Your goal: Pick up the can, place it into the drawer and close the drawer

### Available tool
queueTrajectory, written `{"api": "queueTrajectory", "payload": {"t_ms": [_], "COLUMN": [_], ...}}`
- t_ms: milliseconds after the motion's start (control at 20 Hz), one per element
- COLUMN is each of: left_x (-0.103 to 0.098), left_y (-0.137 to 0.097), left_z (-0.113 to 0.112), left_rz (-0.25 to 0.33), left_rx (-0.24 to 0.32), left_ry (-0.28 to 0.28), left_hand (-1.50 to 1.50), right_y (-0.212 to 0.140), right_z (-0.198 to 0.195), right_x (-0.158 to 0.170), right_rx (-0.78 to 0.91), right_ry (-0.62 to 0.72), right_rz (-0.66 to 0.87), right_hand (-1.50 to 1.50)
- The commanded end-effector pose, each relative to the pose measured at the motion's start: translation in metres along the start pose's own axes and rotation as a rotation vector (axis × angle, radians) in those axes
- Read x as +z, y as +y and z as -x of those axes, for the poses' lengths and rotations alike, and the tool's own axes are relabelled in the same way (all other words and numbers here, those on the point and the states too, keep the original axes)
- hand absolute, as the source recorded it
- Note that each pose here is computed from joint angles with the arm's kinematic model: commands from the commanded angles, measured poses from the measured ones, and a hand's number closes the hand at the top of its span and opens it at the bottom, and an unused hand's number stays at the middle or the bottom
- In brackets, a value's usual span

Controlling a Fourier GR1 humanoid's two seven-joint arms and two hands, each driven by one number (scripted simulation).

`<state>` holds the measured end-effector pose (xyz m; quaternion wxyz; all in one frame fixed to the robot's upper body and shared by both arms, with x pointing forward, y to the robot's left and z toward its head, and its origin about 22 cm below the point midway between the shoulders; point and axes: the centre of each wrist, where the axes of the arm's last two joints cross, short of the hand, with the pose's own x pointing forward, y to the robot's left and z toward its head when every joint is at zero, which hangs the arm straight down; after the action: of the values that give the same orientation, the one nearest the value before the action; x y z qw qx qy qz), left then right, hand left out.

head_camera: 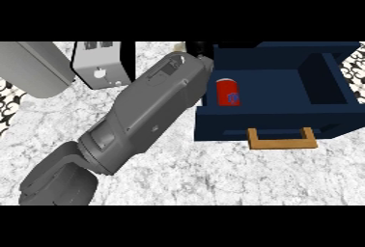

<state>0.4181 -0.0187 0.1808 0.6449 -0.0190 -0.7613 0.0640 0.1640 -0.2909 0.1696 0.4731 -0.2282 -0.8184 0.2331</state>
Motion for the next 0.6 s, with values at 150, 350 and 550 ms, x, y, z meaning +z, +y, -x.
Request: {"api": "queueTrajectory", "payload": {"t_ms": [150,350,550], "left_x": [0.002,0.003,0.003], "left_y": [-0.016,-0.002,-0.004], "left_z": [-0.024,-0.015,-0.017], "left_rz": [-0.001,-0.003,-0.008], "left_rx": [0.001,0.001,-0.023], "left_ry": [0.017,0.041,0.020], "left_hand": [-1.50,-1.50,-1.50], "right_y": [0.054,0.058,0.097], "right_z": [0.002,0.017,0.028], "right_x": [-0.060,-0.083,-0.110], "right_rx": [0.176,0.271,0.327], "right_ry": [-0.026,-0.040,-0.049], "right_rz": [-0.019,-0.071,-0.144], "right_hand": [-1.50,-1.50,-1.50]}}
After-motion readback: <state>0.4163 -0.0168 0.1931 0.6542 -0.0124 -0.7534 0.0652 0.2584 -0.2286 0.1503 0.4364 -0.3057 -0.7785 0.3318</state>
